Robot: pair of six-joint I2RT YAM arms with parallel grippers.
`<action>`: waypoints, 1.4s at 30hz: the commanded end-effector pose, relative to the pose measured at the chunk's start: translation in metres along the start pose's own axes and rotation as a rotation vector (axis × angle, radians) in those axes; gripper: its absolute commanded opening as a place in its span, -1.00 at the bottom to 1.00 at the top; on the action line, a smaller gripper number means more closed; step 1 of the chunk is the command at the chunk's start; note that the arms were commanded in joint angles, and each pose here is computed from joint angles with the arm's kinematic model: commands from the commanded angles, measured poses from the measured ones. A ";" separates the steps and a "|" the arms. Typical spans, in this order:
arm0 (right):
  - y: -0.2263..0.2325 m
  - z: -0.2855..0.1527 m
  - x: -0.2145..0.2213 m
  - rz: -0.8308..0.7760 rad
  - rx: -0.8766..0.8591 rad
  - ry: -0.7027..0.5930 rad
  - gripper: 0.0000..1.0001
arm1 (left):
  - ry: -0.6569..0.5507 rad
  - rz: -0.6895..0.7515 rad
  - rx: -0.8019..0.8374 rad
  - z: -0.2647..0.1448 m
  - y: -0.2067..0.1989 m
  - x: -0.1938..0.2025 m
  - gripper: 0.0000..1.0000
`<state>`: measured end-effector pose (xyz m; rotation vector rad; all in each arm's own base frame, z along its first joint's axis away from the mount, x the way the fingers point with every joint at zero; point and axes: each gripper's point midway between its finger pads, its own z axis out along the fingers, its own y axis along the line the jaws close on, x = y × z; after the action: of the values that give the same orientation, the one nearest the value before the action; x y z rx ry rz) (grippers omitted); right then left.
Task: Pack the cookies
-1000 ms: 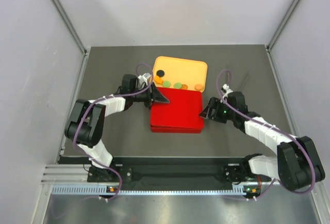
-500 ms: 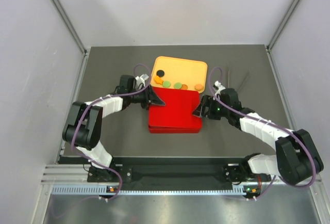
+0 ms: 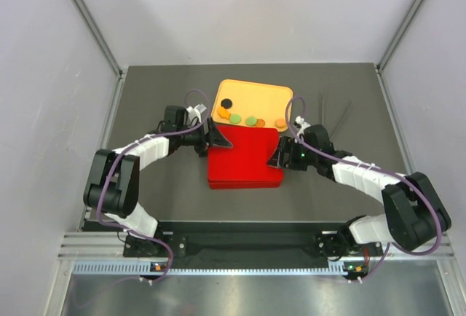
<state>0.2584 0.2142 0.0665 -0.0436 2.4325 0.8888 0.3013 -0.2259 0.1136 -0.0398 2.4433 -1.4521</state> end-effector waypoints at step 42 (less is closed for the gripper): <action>0.036 0.015 -0.020 -0.084 -0.023 0.008 0.58 | -0.102 0.015 -0.281 -0.068 0.034 -0.010 0.59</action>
<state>0.2645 0.2311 0.0658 -0.0840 2.4799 0.8629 0.2924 -0.1538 0.1012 -0.2058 2.5892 -1.0943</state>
